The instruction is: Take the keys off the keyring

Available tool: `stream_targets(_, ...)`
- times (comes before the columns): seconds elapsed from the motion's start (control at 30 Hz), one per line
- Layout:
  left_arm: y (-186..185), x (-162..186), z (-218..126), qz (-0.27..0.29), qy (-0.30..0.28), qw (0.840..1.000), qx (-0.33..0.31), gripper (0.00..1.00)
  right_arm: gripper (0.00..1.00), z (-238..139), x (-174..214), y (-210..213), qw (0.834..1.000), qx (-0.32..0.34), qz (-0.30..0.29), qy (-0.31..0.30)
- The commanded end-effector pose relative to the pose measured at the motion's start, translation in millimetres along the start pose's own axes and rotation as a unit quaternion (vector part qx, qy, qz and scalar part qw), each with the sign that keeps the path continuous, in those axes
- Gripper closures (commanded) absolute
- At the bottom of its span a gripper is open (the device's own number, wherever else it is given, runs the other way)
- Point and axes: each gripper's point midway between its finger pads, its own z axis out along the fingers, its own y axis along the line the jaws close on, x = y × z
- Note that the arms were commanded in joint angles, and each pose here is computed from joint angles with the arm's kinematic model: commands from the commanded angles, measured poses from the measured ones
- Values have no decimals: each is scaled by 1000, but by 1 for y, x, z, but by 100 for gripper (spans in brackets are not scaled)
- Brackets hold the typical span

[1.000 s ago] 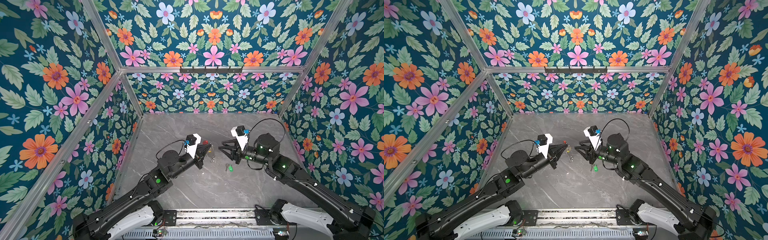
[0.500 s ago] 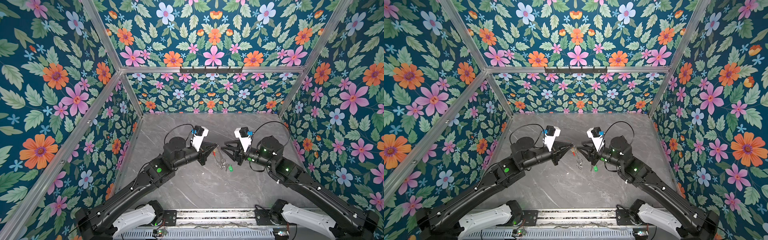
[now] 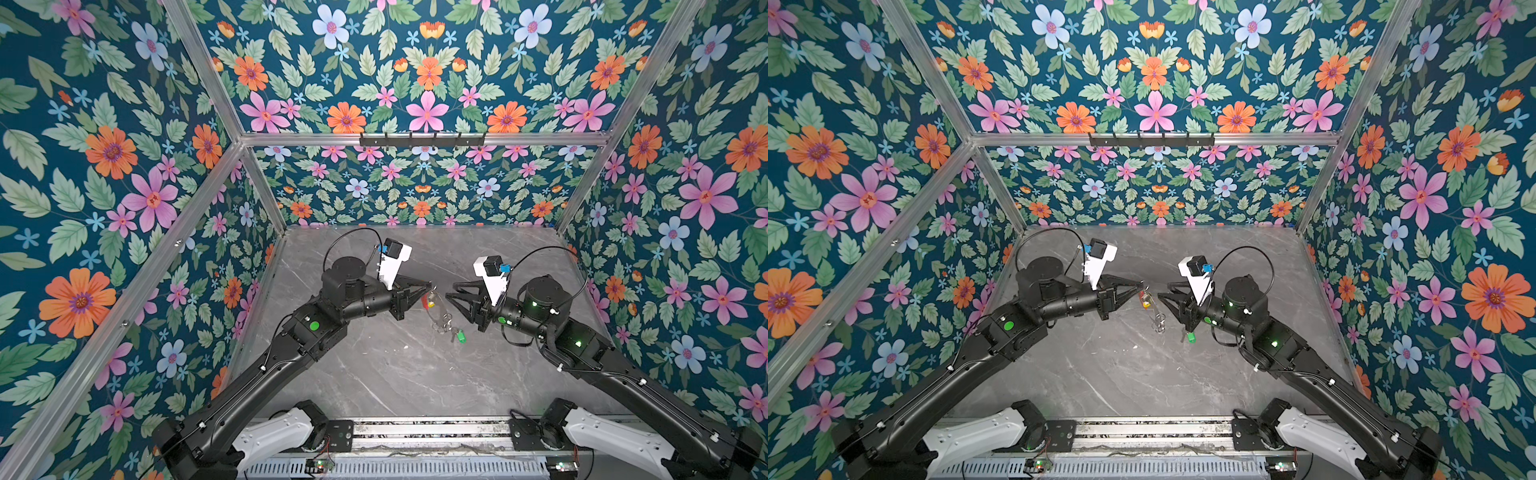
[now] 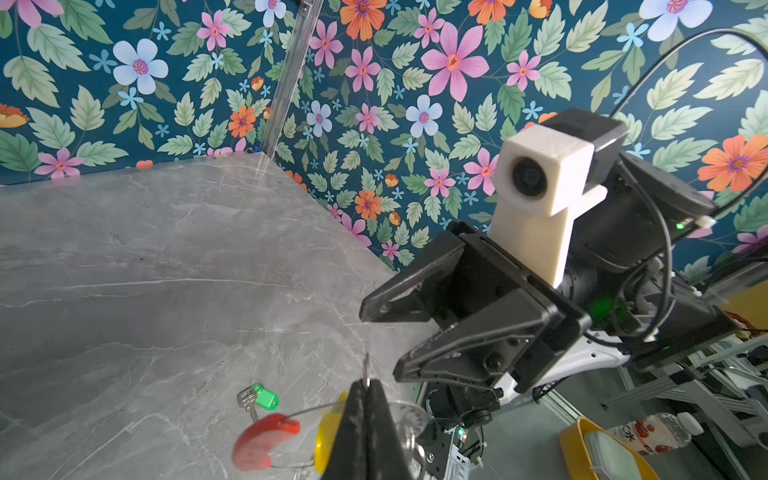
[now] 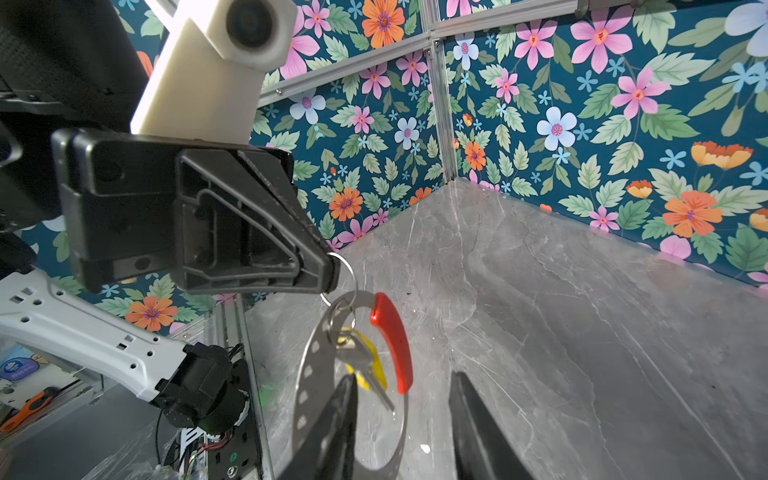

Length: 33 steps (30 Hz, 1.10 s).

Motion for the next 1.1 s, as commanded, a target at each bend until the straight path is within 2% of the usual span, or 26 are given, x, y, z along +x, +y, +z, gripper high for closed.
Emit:
stream_targets(0.0,-7,-3,-1,-5,-3,1000,22,100,62,0,-6,6,1000,-13,6,-3)
stream_targets(0.3,0,0,-1,11,-7,1000,12,100,60,6,-5,19,998,-55,6,17)
stream_targets(0.5,-1,1,-17,84,-59,995,8,100,59,7,-6,27,996,-83,3,19)
stream_targets(0.63,-5,-6,-34,122,-123,985,6,100,61,-2,-21,29,987,-152,46,-13)
stream_targets(0.7,-3,-5,-35,135,-127,983,1,100,61,-7,-28,27,982,-174,61,-27)
stream_targets(1.07,-1,1,-36,159,-147,976,6,100,61,3,-20,35,972,-224,74,7)
